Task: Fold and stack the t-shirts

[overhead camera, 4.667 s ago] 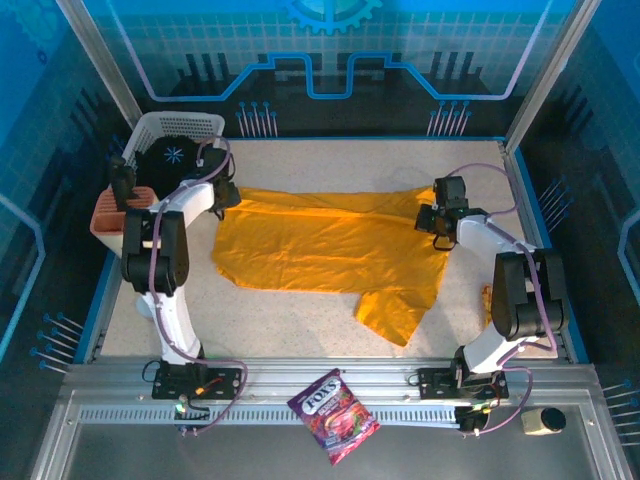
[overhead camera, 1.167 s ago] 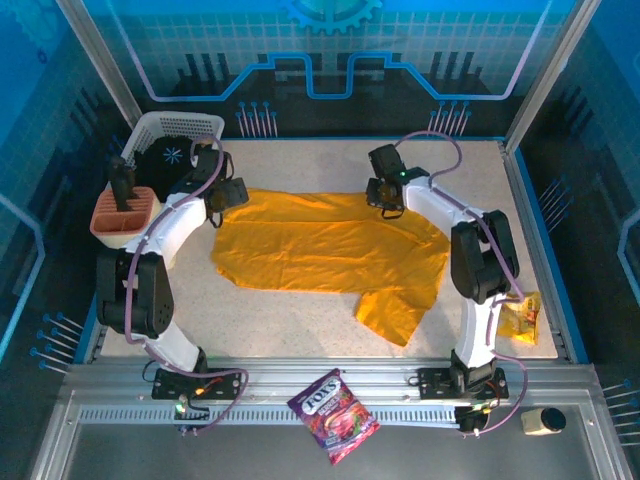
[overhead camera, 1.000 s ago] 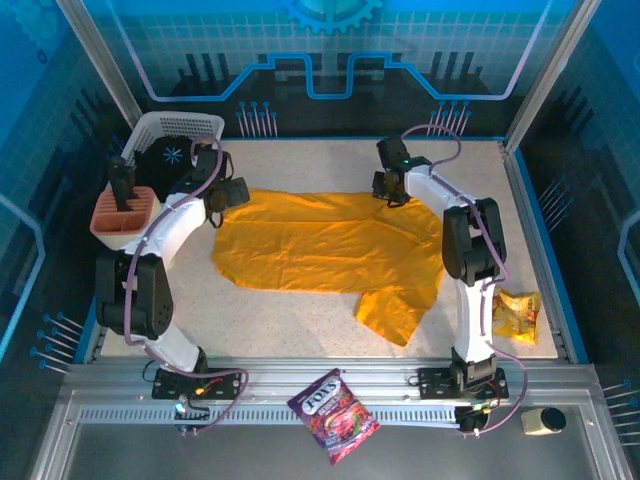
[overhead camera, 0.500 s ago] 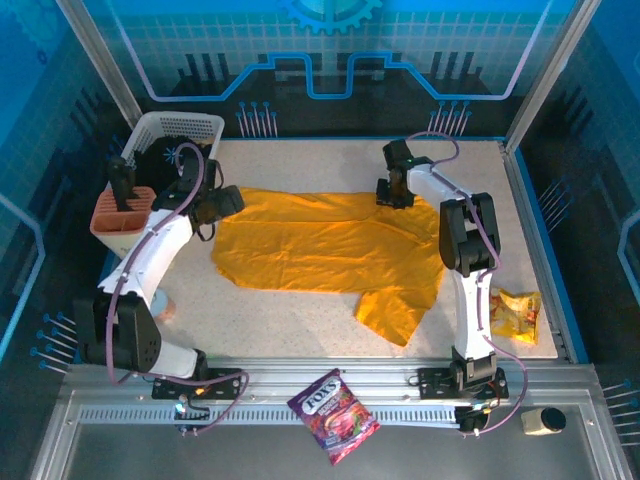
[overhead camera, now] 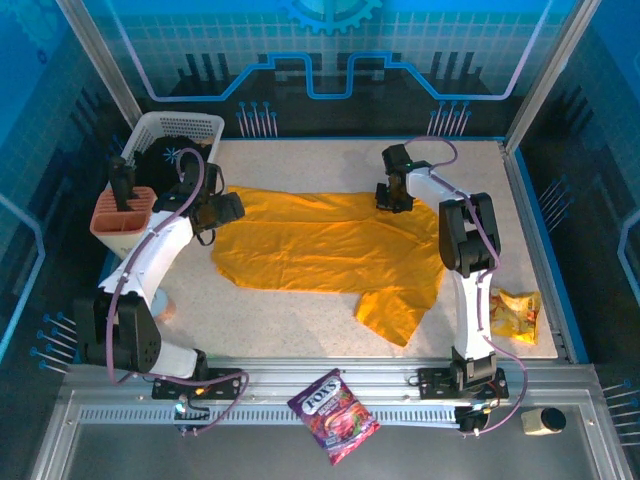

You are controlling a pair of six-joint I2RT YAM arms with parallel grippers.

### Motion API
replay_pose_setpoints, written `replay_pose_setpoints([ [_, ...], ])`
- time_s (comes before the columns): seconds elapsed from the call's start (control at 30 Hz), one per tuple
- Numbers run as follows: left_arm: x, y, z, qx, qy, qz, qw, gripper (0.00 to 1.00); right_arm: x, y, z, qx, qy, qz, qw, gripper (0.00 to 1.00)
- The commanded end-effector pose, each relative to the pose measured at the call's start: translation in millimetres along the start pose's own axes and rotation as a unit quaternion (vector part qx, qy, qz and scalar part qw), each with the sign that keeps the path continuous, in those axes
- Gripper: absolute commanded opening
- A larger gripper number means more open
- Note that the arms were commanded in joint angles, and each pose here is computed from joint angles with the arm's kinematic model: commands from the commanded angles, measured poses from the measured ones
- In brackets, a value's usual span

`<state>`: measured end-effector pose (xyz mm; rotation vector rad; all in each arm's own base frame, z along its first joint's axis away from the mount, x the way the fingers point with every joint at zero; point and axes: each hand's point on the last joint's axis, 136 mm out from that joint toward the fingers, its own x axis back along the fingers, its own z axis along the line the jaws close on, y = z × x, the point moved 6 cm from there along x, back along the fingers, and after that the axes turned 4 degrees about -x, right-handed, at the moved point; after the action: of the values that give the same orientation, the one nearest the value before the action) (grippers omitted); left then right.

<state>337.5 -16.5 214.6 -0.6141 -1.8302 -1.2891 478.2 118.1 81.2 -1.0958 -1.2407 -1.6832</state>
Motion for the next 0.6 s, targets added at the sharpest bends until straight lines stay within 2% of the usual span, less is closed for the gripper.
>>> replay_pose_setpoints([
  [0.0, 6.9, -2.2, -2.7, 0.007, -0.013, 0.002, 1.0, 0.8, 25.1, 2.4, 8.2, 0.006, 0.01, -0.018, 1.0, 0.16],
  [0.33, 8.4, -2.5, -4.8, 0.006, -0.019, 0.0, 1.0, 0.8, 45.8, -4.2, 16.7, 0.015, 0.009, -0.038, 0.999, 0.13],
  [0.57, 10.3, -6.1, -4.1, 0.006, -0.02, 0.001, 1.0, 0.8, 54.5, -21.6, 23.3, 0.003, 0.014, -0.035, 0.999, 0.0],
])
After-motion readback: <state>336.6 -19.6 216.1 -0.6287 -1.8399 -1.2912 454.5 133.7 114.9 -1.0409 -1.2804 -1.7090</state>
